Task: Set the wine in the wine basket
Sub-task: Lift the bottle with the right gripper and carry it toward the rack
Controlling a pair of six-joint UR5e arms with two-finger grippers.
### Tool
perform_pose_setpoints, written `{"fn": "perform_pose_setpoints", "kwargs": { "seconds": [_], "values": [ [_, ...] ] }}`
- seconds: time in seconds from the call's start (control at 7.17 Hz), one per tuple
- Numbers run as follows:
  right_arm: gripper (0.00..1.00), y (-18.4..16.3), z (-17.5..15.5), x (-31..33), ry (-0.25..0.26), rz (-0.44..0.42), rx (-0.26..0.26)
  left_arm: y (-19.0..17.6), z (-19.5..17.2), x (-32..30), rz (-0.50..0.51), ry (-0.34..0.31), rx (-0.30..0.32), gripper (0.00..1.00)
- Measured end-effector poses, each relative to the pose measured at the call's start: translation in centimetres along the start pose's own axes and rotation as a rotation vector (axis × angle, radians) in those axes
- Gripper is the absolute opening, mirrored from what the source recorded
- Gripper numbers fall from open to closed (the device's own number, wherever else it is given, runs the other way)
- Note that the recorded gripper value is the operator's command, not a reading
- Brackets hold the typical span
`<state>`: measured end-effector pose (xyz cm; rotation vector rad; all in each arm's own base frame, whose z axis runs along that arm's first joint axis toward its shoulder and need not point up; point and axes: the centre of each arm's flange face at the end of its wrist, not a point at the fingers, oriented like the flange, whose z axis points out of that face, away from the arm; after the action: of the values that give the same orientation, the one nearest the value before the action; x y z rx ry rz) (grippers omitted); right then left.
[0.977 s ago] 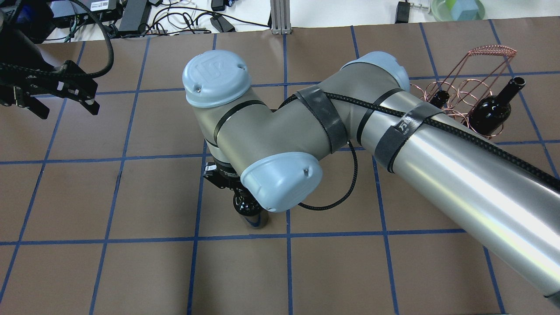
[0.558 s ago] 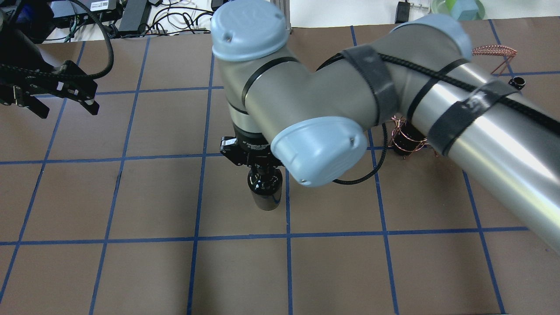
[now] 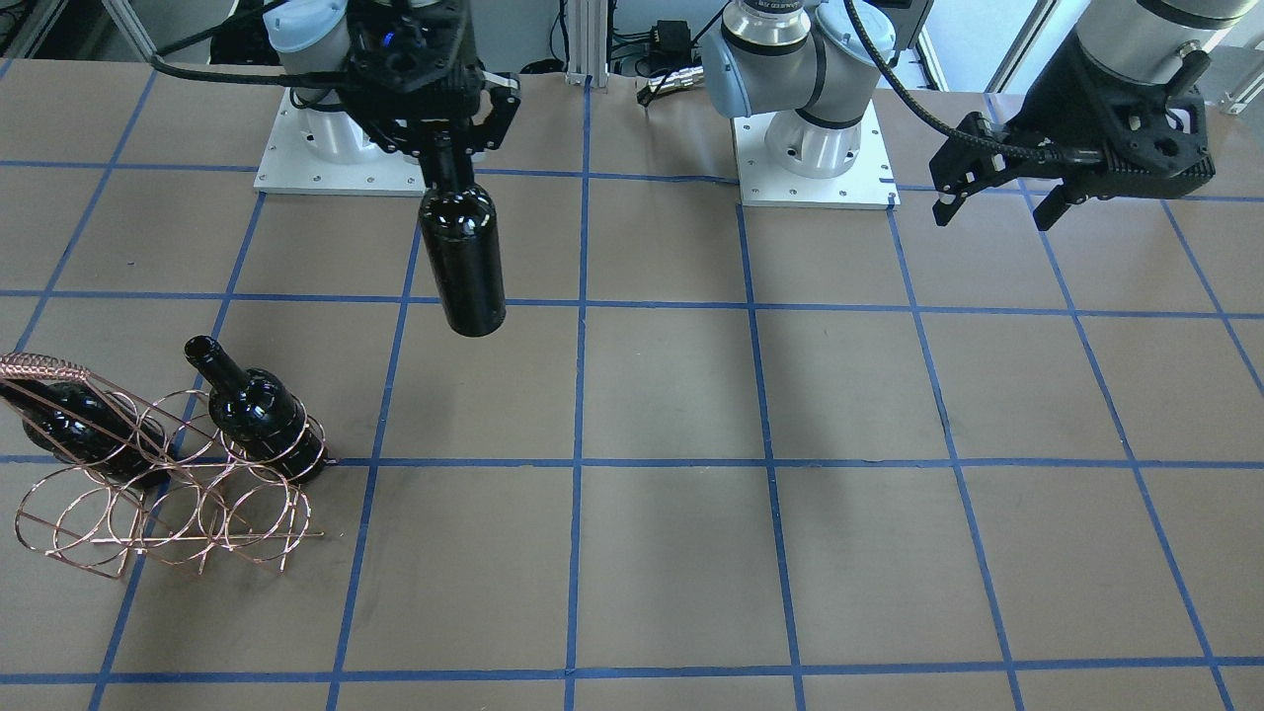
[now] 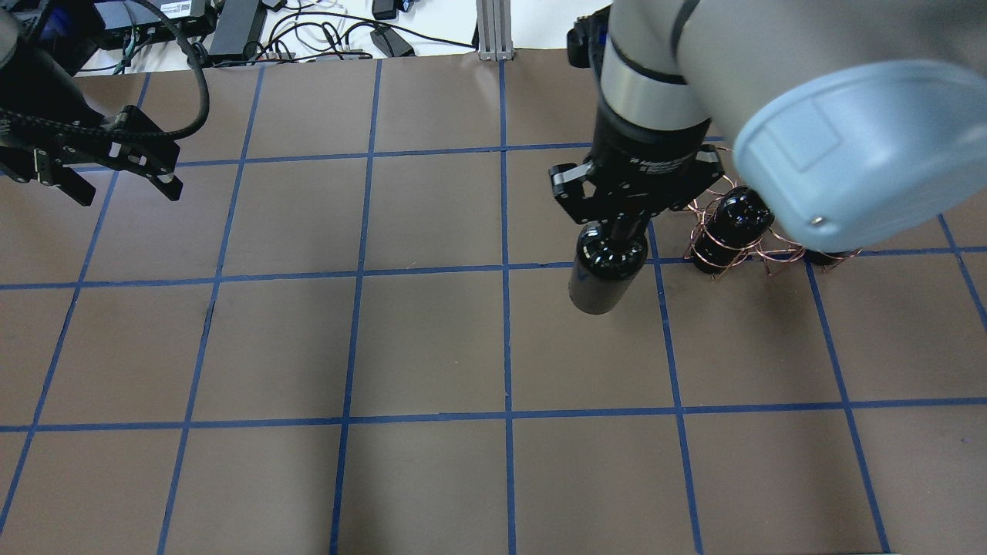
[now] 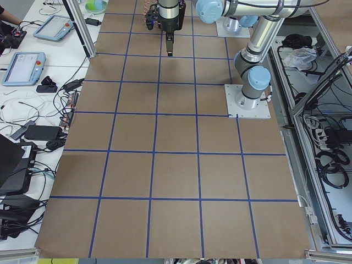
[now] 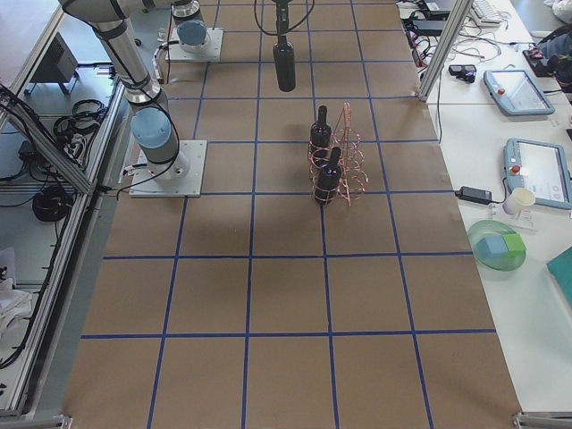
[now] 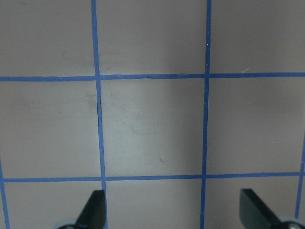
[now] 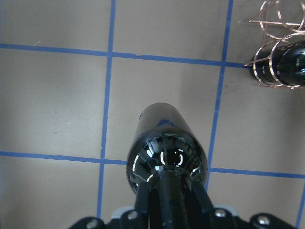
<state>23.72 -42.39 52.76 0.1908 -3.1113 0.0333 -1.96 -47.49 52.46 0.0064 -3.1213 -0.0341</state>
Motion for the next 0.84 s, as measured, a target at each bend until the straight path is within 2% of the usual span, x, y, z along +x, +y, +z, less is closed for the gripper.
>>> {"fn": "perform_pose_setpoints", "kwargs": {
  "seconds": [0.28, 0.42, 0.56, 0.84],
  "values": [
    [0.00, -0.3, -2.5, 6.0, 0.017, -0.067, 0.009, 0.0, 0.2, 2.9, -0.059, -0.003, 0.006, 1.00],
    [0.00, 0.2, -3.7, 8.4, 0.020, -0.086, 0.002, -0.4, 0.2, 5.4, -0.103, -0.009, 0.029, 1.00],
    [0.00, 1.2, -4.9, 10.2, 0.028, -0.109, -0.019, -1.0, 0.4, 7.3, -0.114, -0.021, 0.061, 1.00],
    [0.00, 2.8, -5.9, 13.2, 0.042, -0.150, -0.084, -1.4, 0.9, 9.6, -0.075, -0.069, 0.079, 1.00]
  ]
}}
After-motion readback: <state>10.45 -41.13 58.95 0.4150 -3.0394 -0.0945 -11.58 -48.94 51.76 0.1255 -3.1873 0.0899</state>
